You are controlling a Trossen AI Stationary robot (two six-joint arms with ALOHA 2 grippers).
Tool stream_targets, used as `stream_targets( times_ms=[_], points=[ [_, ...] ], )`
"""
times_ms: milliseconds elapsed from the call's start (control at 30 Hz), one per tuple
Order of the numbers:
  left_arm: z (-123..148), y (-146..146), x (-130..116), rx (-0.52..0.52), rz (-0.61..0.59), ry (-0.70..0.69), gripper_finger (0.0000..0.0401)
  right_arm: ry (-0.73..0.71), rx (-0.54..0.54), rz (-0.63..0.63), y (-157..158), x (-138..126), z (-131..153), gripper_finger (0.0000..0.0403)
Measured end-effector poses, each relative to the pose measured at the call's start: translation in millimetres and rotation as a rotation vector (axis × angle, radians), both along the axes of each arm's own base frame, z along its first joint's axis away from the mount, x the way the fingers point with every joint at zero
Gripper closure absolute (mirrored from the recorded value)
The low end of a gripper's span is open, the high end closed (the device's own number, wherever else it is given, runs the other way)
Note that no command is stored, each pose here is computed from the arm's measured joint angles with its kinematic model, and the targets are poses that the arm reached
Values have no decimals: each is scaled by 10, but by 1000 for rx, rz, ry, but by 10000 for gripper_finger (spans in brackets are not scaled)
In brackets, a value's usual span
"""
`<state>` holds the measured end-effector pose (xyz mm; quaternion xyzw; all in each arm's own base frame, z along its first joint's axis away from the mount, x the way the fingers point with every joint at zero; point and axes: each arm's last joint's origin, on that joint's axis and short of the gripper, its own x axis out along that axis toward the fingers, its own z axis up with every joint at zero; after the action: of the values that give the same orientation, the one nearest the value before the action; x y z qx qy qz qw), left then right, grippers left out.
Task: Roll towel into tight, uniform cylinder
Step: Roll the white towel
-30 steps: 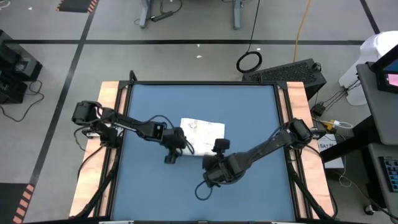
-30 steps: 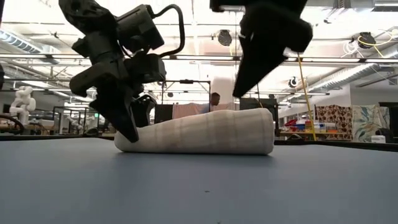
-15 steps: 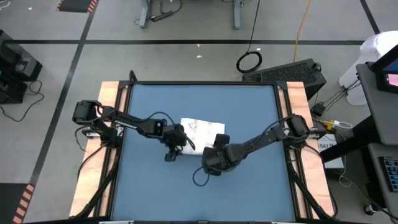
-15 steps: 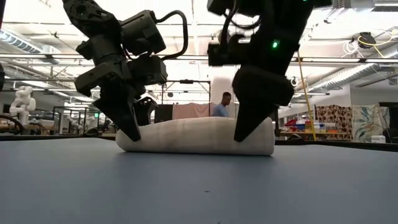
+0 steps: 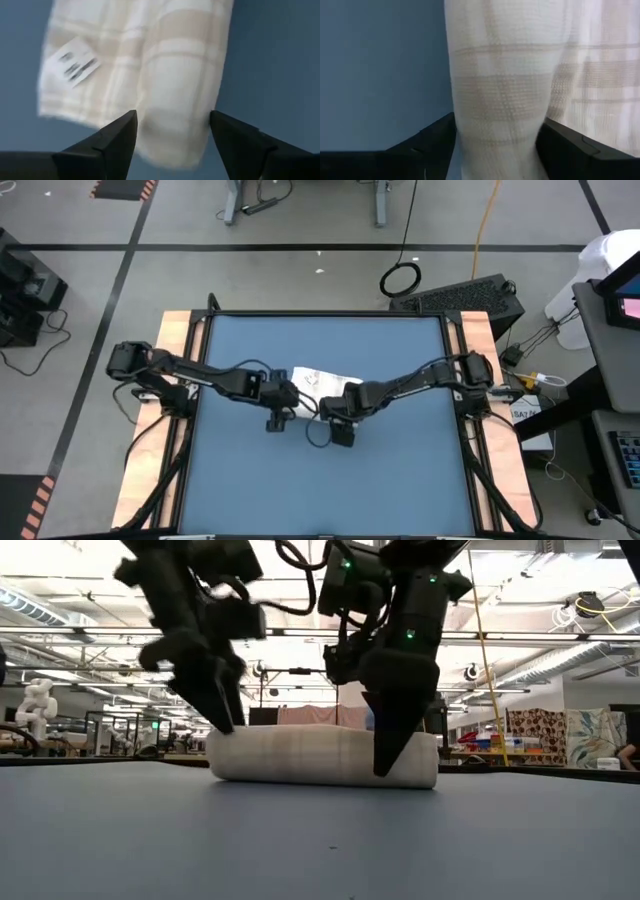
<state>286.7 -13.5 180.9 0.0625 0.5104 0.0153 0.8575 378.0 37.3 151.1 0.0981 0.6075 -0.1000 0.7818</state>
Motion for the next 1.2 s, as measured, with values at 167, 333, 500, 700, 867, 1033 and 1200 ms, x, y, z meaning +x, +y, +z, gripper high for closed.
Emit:
stream_targets(
  times_ms=[167,333,500,700,867,1033,1200],
  points=[
    [176,-150,-163,28,31,-22,145,5,54,34,-110,11,-2,154],
    [175,-327,-281,91,46,-15,145,-1,76,45,-161,22,-5,154],
    [69,-405,-415,215,65,36,145,-6,92,49,-160,28,-7,154],
    [64,-635,-470,193,2,-16,145,-11,98,50,-160,33,-9,154],
    [110,-835,-424,203,-104,-155,145,-12,97,52,-160,34,-11,154],
    [-4,-843,-378,298,-144,-209,157,-12,95,52,-159,35,-12,154],
    [-225,-752,-309,335,-136,-178,178,-12,92,55,-153,35,-13,154]
  ],
)
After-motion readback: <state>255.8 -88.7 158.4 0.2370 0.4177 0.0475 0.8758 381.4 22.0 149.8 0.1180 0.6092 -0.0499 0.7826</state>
